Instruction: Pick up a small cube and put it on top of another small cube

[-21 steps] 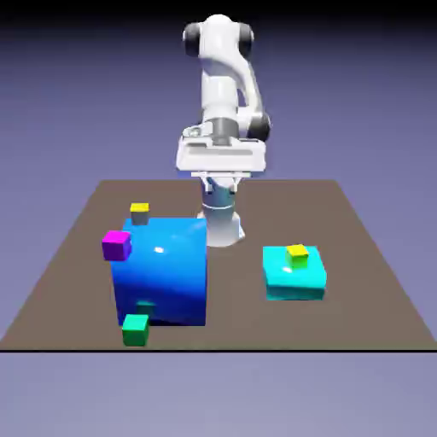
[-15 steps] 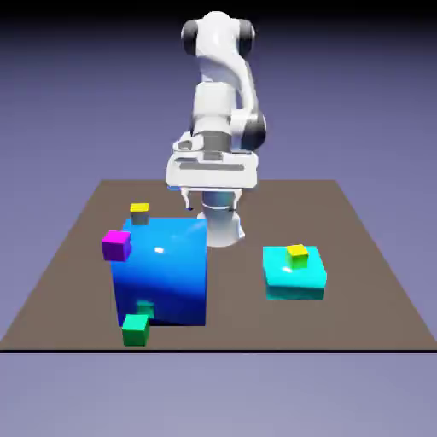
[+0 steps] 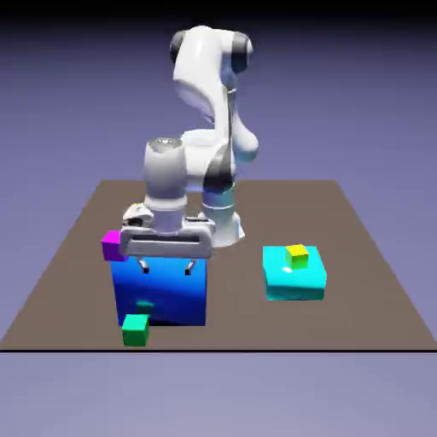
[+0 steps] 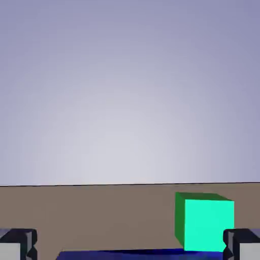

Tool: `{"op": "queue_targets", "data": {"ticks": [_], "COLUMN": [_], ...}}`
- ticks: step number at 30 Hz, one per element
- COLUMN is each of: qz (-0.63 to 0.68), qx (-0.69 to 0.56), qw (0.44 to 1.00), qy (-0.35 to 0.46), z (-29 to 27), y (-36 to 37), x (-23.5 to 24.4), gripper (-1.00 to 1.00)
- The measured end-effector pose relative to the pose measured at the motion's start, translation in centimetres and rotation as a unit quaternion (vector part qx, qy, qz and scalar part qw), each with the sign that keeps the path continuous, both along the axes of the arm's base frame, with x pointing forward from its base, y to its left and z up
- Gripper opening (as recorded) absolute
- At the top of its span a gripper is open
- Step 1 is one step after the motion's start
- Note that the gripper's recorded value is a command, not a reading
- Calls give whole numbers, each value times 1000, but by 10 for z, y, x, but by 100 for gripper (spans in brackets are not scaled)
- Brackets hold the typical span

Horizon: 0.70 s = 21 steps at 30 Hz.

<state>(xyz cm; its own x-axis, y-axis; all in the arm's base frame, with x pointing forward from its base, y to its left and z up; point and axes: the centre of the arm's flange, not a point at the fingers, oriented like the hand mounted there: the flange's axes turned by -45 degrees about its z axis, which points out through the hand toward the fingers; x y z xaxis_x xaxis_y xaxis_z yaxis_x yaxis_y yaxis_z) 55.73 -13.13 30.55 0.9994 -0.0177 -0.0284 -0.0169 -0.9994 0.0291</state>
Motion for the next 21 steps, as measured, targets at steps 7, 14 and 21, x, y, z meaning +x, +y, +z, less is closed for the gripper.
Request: {"op": "queue_targets", "data": {"ticks": [7,14,21], "qz": [-12,-18,-18], "qx": [11,21,22], "qw": [991,978,978], "qy": [130,209,209], "z": [-73,-141,-148], "y": [-50,-79,-78], "x": [18,14,12], "gripper": [0,0,-100]}}
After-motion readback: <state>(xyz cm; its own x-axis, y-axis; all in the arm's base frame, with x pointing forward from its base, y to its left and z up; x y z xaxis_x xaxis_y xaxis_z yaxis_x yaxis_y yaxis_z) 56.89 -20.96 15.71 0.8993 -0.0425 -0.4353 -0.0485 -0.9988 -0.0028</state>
